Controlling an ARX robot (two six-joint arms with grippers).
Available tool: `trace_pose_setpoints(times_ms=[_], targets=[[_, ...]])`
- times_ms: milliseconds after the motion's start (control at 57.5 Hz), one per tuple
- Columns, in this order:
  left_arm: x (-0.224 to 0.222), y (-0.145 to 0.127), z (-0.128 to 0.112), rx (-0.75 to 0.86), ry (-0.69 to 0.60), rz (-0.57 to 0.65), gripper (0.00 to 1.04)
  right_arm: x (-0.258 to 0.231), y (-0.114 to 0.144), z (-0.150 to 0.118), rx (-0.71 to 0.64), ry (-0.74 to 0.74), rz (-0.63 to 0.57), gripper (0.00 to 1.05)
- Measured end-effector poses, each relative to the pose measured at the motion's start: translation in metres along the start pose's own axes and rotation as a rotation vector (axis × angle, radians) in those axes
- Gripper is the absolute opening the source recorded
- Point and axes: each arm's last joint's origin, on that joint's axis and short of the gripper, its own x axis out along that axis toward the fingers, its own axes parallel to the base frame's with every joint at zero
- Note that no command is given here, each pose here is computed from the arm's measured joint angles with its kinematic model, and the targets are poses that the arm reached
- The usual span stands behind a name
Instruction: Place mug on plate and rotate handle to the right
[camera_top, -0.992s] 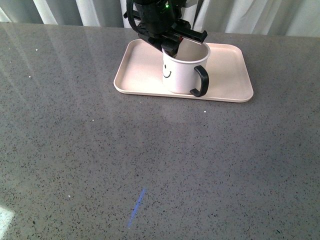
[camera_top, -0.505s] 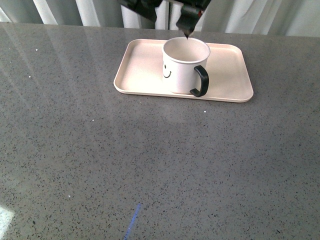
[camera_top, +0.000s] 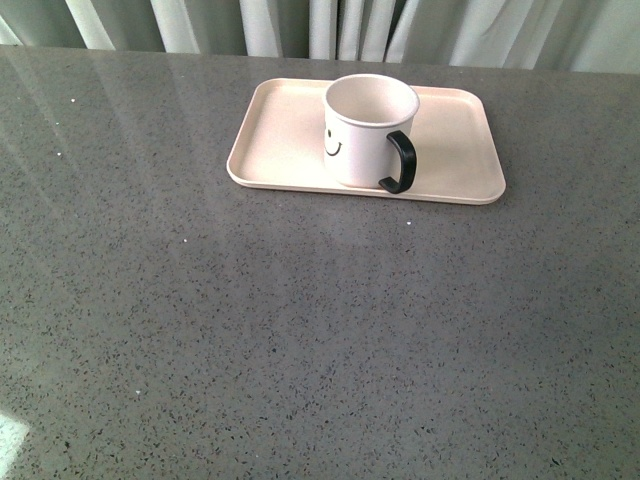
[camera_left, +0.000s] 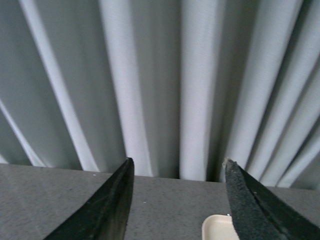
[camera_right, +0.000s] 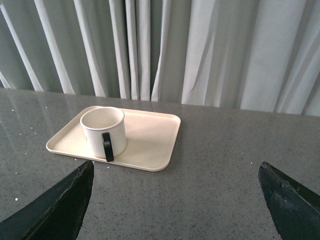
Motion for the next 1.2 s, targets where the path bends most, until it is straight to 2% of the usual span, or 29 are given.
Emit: trace_pose_setpoints(times_ms=[122,313,557,905,1201], targets=[[-0.038,0.029,-0.021,-0.003,-0.001,0.013,0.32,0.000,0.000,0.000,0.000,0.000,0.001,0.96],[-0.090,0.058,-0.046,0.002,0.042,0.004,0.02,0.000,0.000,0.000,0.000,0.000,0.000,0.96],[-0.138,0.081,-0.058,0.003,0.044,0.011,0.01,0.000,0.000,0.000,0.000,0.000,0.000,0.96],[-0.191,0.098,-0.068,0.002,0.045,0.009,0.01,0.000,0.000,0.000,0.000,0.000,0.000,0.96],[-0.216,0.110,-0.081,0.002,0.054,0.005,0.01,0.000,0.000,0.000,0.000,0.000,0.000,0.96]])
